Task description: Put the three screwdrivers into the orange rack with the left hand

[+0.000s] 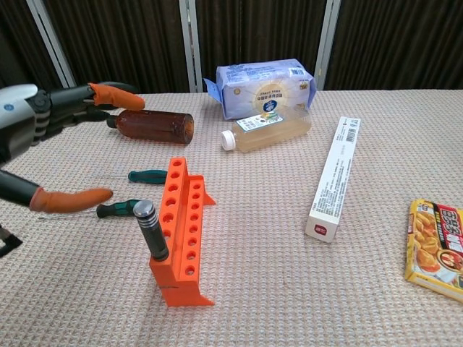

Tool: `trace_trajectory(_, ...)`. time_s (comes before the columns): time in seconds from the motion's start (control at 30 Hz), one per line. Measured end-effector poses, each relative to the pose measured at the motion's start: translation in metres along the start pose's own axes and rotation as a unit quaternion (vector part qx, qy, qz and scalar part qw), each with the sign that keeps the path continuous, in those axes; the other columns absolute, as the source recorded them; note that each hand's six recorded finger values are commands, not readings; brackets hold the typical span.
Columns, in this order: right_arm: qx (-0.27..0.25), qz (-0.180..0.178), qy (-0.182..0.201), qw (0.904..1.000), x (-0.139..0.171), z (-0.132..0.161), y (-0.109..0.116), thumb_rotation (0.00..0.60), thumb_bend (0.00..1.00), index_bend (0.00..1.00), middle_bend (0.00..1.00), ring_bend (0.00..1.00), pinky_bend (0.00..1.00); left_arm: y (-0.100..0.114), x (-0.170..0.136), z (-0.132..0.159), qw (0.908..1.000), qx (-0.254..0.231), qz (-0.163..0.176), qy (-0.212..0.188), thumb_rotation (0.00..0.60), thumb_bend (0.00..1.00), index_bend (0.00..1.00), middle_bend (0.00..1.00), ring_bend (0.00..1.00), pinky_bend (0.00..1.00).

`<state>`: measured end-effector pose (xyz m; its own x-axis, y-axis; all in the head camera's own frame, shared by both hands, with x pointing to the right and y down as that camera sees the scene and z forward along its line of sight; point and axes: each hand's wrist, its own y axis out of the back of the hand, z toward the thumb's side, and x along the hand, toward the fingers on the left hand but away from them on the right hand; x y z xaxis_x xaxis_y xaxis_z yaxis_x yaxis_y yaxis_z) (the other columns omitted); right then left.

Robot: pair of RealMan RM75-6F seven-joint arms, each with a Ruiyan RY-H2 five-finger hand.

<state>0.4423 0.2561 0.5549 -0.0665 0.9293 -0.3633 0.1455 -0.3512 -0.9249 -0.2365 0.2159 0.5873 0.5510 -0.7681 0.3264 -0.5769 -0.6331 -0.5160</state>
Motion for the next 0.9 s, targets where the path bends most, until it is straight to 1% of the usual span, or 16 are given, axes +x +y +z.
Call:
trace_trajectory(0.1, 0.001, -0.001, 0.001, 1.0000, 0.000, 0.001, 0.001, 0.600, 0.00, 0.00, 0.00, 0.00, 0.00, 0.016, 0.006, -0.007, 0.9995, 0.019, 0.020, 0.013, 0.600, 0.39, 0.41, 0.00, 0.00, 0.00)
trace_trajectory(0.2, 0.001, -0.001, 0.001, 1.0000, -0.001, 0.001, 0.001, 0.600, 0.00, 0.00, 0.00, 0.00, 0.00, 0.029, 0.011, -0.015, 0.9972, 0.063, 0.030, 0.027, 0.600, 0.39, 0.44, 0.00, 0.00, 0.00)
trace_trajectory(0.3, 0.002, -0.001, 0.002, 1.0000, -0.001, 0.002, 0.001, 0.600, 0.00, 0.00, 0.00, 0.00, 0.00, 0.039, 0.016, -0.024, 0.9910, 0.123, 0.031, 0.044, 0.600, 0.37, 0.44, 0.00, 0.00, 0.00)
trace_trajectory(0.4, 0.001, 0.000, 0.004, 1.0000, -0.003, 0.004, 0.000, 0.600, 0.00, 0.00, 0.00, 0.00, 0.00, 0.045, 0.022, -0.033, 0.9785, 0.195, 0.023, 0.064, 0.600, 0.30, 0.44, 0.00, 0.00, 0.00)
trace_trajectory(0.43, 0.001, 0.000, 0.004, 1.0000, -0.003, 0.004, 0.000, 0.600, 0.00, 0.00, 0.00, 0.00, 0.00, 0.047, 0.024, -0.037, 0.9713, 0.226, 0.018, 0.072, 0.600, 0.28, 0.45, 0.00, 0.00, 0.00)
trace_trajectory(0.5, 0.000, 0.002, 0.006, 1.0000, -0.004, 0.005, -0.001, 0.600, 0.00, 0.00, 0.00, 0.00, 0.00, 0.048, 0.029, -0.042, 0.9580, 0.274, 0.007, 0.083, 0.600, 0.26, 0.45, 0.00, 0.00, 0.00)
trace_trajectory(0.53, 0.000, 0.002, 0.006, 1.0000, -0.004, 0.005, -0.001, 0.600, 0.00, 0.00, 0.00, 0.00, 0.00, 0.048, 0.032, -0.046, 0.9478, 0.306, -0.001, 0.090, 0.600, 0.25, 0.45, 0.00, 0.00, 0.00)
trace_trajectory(0.63, 0.000, 0.001, 0.006, 1.0000, -0.004, 0.005, -0.001, 0.600, 0.00, 0.00, 0.00, 0.00, 0.00, 0.046, 0.040, -0.055, 0.9223, 0.371, -0.024, 0.105, 0.600, 0.24, 0.44, 0.00, 0.00, 0.00)
trace_trajectory(0.67, 0.000, 0.001, 0.006, 1.0000, -0.004, 0.005, -0.001, 0.600, 0.00, 0.00, 0.00, 0.00, 0.00, 0.045, 0.043, -0.059, 0.9109, 0.396, -0.035, 0.111, 0.600, 0.24, 0.44, 0.00, 0.00, 0.00)
trace_trajectory(0.73, 0.000, 0.000, 0.005, 1.0000, -0.003, 0.004, 0.000, 0.600, 0.00, 0.00, 0.00, 0.00, 0.00, 0.040, 0.050, -0.065, 0.8932, 0.430, -0.054, 0.119, 0.600, 0.24, 0.43, 0.00, 0.00, 0.00)
trace_trajectory(0.83, 0.000, 0.000, 0.004, 1.0000, -0.003, 0.003, 0.000, 0.600, 0.00, 0.00, 0.00, 0.00, 0.00, 0.031, 0.062, -0.072, 0.8748, 0.461, -0.075, 0.129, 0.600, 0.24, 0.43, 0.00, 0.00, 0.00)
trace_trajectory(0.9, -0.001, 0.000, 0.004, 1.0000, -0.003, 0.003, 0.001, 0.600, 0.00, 0.00, 0.00, 0.00, 0.00, 0.023, 0.069, -0.075, 0.8676, 0.471, -0.084, 0.134, 0.600, 0.24, 0.42, 0.00, 0.00, 0.00)
